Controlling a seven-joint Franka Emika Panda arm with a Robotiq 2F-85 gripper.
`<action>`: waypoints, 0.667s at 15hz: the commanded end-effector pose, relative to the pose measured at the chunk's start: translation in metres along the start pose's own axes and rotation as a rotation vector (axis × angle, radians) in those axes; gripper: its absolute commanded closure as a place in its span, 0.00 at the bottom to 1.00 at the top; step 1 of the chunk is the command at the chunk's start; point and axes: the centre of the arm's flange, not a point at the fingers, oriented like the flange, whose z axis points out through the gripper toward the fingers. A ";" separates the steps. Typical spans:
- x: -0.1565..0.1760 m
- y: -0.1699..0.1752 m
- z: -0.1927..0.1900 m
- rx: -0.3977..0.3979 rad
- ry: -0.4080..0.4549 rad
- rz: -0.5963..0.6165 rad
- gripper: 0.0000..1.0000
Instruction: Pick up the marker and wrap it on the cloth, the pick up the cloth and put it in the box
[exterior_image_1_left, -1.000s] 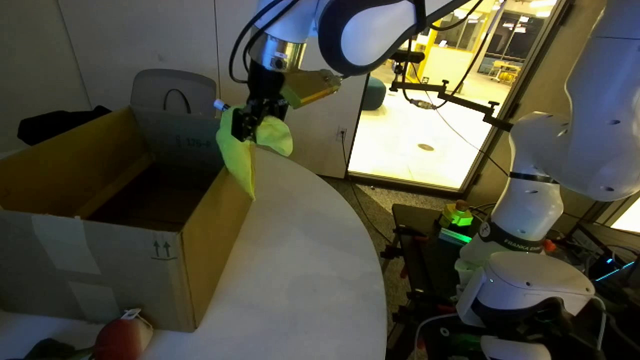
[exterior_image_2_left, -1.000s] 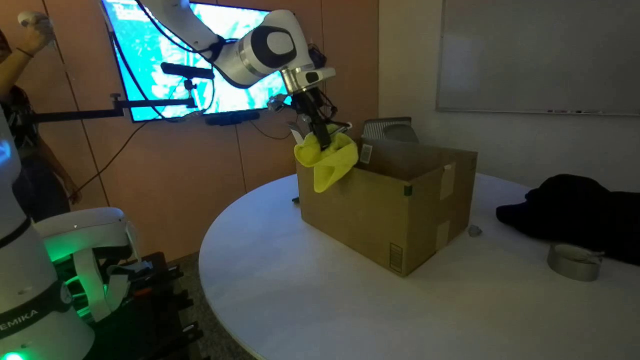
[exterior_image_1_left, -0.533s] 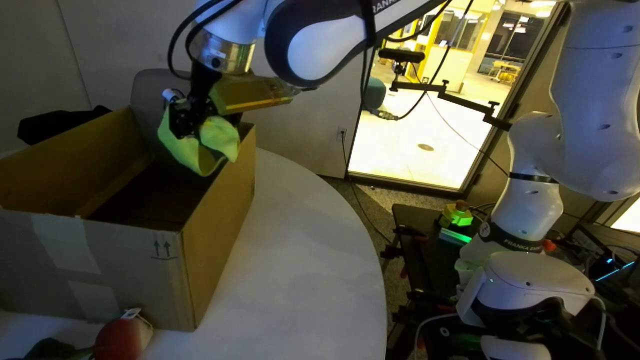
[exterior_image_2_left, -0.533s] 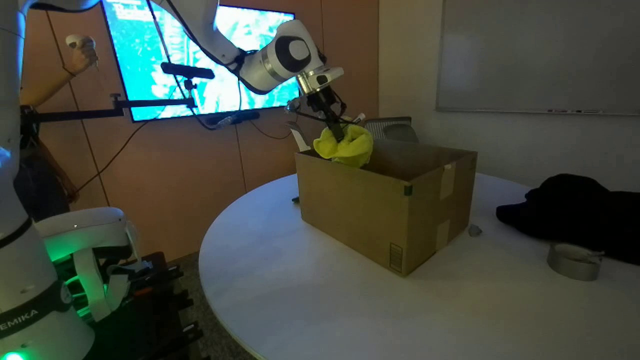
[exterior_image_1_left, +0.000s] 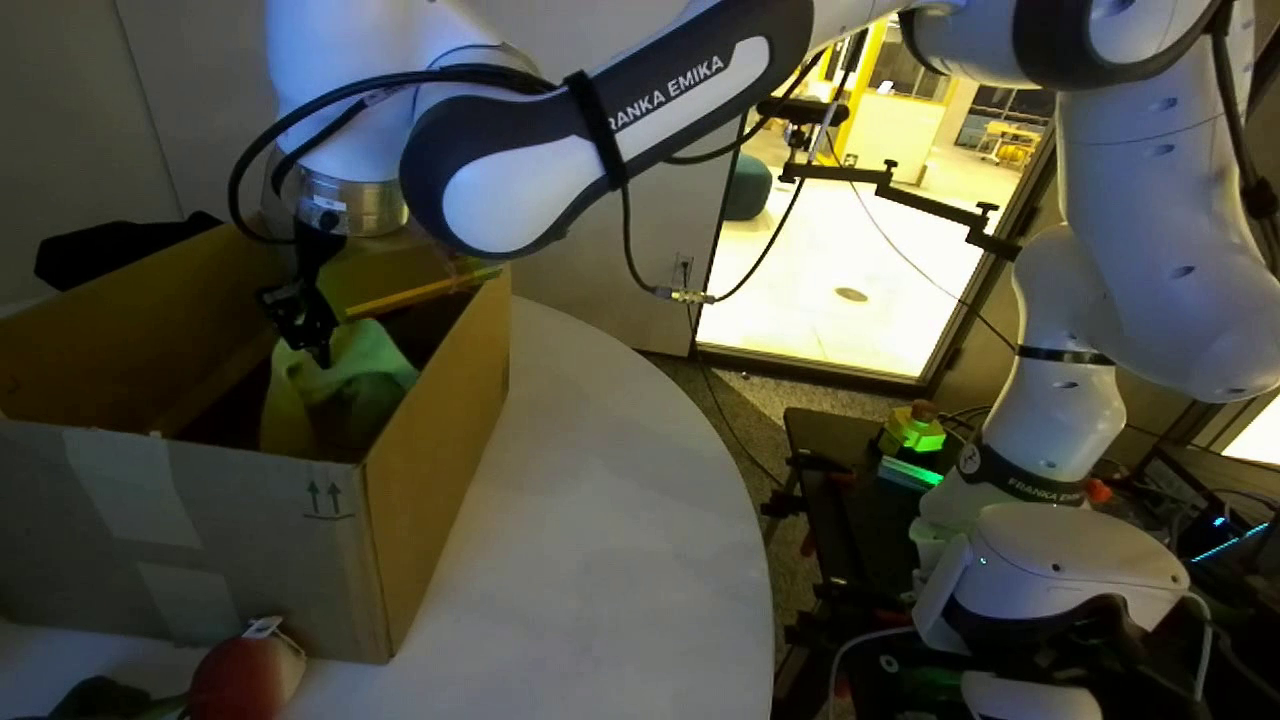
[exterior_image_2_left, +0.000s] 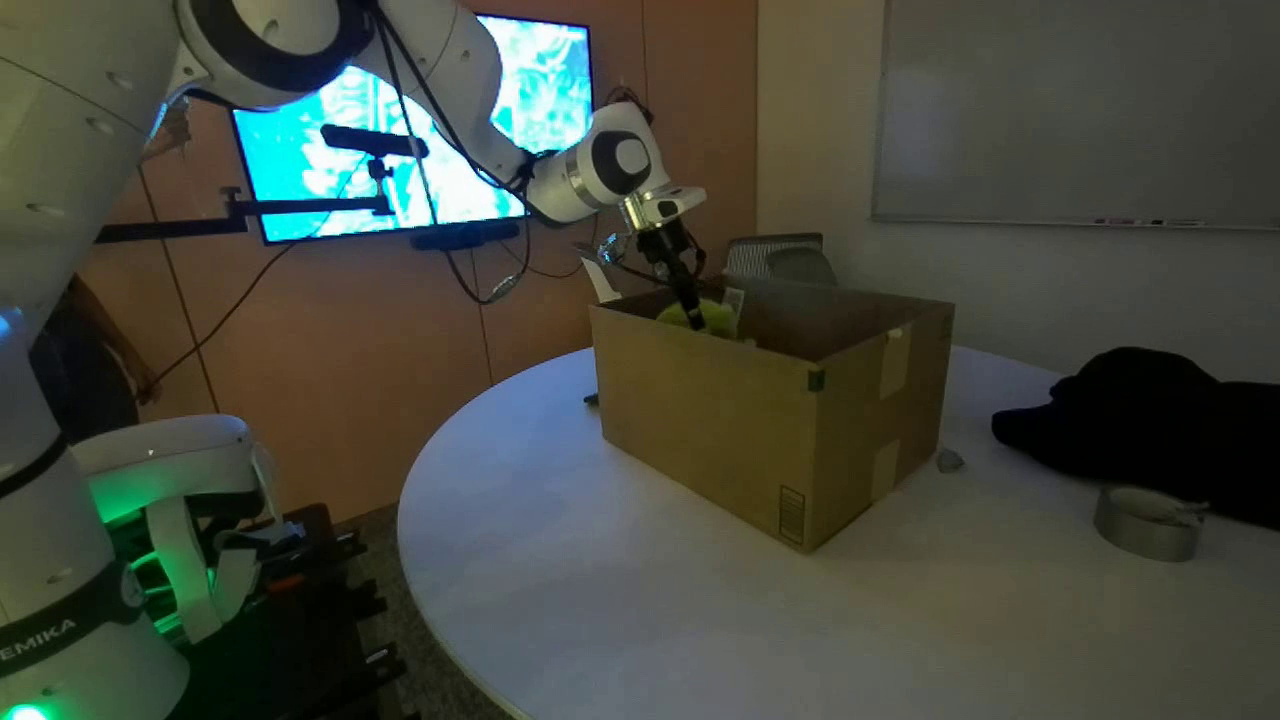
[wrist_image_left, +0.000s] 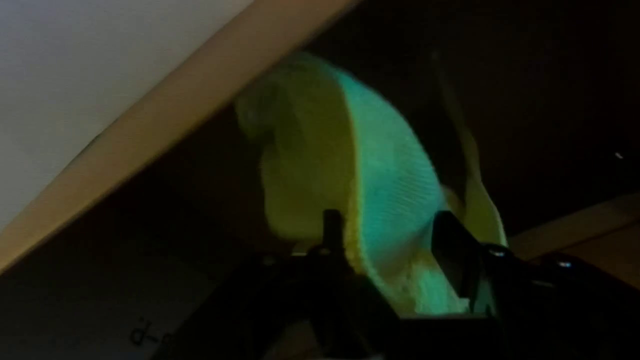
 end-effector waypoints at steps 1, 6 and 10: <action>0.032 -0.027 0.000 -0.024 -0.022 -0.044 0.15; 0.041 -0.027 -0.008 -0.042 -0.036 -0.121 0.00; 0.043 -0.026 -0.011 -0.061 -0.084 -0.194 0.00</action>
